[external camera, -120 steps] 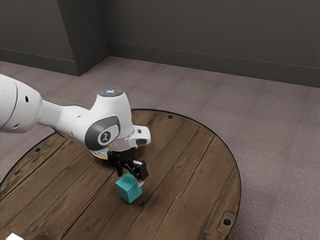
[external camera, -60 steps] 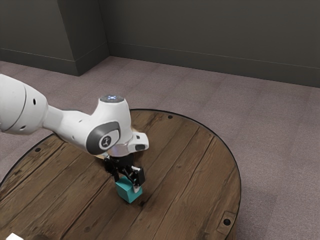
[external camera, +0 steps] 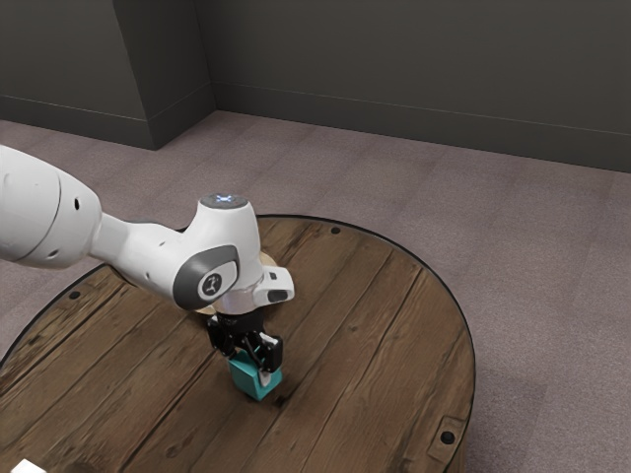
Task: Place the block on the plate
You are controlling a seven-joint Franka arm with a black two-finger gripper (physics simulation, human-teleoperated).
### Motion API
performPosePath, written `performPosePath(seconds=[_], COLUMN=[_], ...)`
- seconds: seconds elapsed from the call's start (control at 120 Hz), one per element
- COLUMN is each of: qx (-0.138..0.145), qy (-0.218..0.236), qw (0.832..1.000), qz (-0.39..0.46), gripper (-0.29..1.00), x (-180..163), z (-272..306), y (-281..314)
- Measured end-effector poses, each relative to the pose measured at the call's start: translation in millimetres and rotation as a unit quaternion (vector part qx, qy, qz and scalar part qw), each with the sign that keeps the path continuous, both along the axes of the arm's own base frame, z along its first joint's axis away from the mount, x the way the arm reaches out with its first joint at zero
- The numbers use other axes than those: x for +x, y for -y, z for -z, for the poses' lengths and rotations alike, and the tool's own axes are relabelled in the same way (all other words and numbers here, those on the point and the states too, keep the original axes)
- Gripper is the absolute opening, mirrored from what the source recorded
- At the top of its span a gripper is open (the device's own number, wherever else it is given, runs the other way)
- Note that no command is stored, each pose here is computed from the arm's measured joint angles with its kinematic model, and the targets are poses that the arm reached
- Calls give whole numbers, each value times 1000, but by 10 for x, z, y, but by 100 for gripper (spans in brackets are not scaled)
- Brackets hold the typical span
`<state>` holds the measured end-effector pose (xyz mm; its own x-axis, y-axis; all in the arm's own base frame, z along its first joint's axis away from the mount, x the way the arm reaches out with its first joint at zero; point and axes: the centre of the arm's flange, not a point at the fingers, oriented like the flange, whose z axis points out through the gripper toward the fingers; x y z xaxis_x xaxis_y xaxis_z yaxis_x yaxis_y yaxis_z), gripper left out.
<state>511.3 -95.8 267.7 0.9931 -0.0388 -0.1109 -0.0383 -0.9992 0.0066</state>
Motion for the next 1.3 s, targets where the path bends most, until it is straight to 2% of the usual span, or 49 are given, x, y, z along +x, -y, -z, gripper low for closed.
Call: performPosePath(seconds=[0.3, 0.508, 0.858, 1.3], qx=[2, 16, 61, 75], qy=[5, 23, 24, -1], qw=[1000, 1000, 997, 997], qz=[1, 8, -30, -23], gripper=[41, 39, 37, 37], x=[13, 140, 527, 880], z=[-83, -494, -875, -710], y=[41, 7, -778, -1254])
